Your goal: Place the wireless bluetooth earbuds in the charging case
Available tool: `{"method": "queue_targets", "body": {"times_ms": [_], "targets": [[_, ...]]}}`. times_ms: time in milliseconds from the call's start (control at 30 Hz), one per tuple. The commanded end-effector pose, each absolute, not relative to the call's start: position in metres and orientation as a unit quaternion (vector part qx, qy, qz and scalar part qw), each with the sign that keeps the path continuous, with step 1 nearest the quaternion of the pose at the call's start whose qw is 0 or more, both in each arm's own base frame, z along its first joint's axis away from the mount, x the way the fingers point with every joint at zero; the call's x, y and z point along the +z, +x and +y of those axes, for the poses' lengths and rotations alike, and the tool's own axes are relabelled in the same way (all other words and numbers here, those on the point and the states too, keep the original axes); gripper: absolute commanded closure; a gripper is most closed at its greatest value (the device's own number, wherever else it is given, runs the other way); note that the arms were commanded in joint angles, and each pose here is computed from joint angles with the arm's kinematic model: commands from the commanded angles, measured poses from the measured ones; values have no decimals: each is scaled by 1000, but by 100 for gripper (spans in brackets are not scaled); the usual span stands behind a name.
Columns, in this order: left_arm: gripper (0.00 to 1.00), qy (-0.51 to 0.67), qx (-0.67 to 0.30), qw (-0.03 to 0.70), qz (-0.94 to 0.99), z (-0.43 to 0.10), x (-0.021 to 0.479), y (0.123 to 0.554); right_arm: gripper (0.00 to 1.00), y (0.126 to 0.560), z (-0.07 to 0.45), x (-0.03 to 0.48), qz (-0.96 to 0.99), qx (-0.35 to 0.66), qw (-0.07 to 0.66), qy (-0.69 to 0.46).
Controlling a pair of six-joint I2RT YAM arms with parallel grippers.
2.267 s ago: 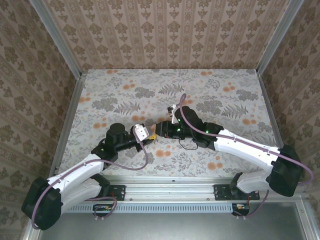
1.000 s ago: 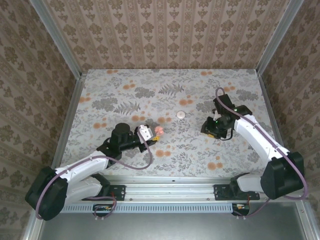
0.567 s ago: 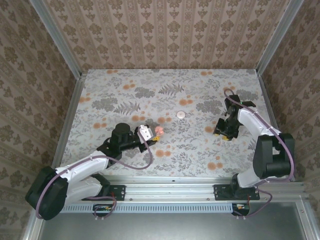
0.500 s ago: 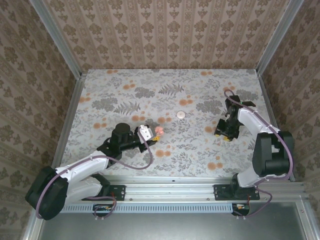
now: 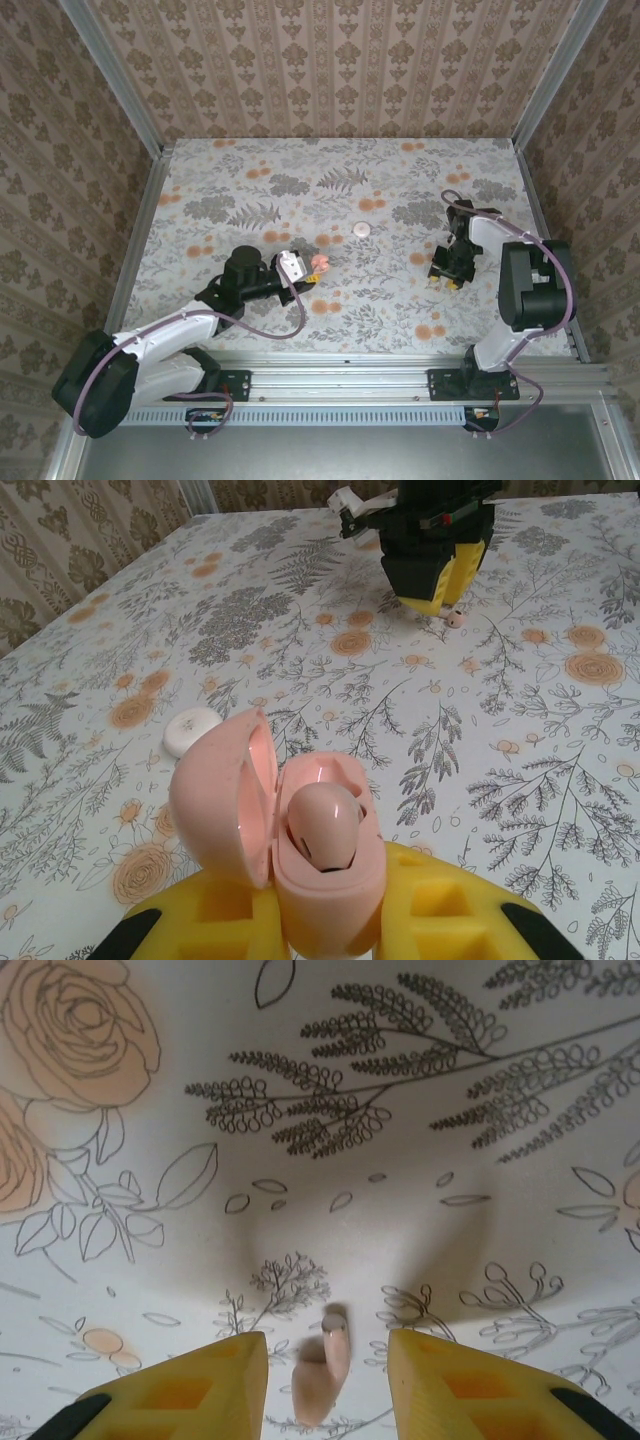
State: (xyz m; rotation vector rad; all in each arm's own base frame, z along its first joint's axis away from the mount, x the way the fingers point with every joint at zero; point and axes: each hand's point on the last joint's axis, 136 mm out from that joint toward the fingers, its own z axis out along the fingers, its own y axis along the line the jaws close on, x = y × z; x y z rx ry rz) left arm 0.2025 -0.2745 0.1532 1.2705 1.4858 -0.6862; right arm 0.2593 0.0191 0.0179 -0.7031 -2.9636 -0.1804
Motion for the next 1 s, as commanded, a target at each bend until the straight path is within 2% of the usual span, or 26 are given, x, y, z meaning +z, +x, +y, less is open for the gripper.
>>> {"method": "queue_targets", "body": {"times_ms": [0, 533, 967], "targets": [[100, 532, -295, 521, 599, -280, 165, 201, 63, 259, 19, 9, -971, -61, 50, -226], [100, 533, -295, 515, 603, -281, 162, 201, 74, 261, 40, 9, -969, -106, 51, -217], [100, 532, -295, 513, 605, -280, 161, 200, 76, 262, 53, 17, -974, -114, 41, -190]]}}
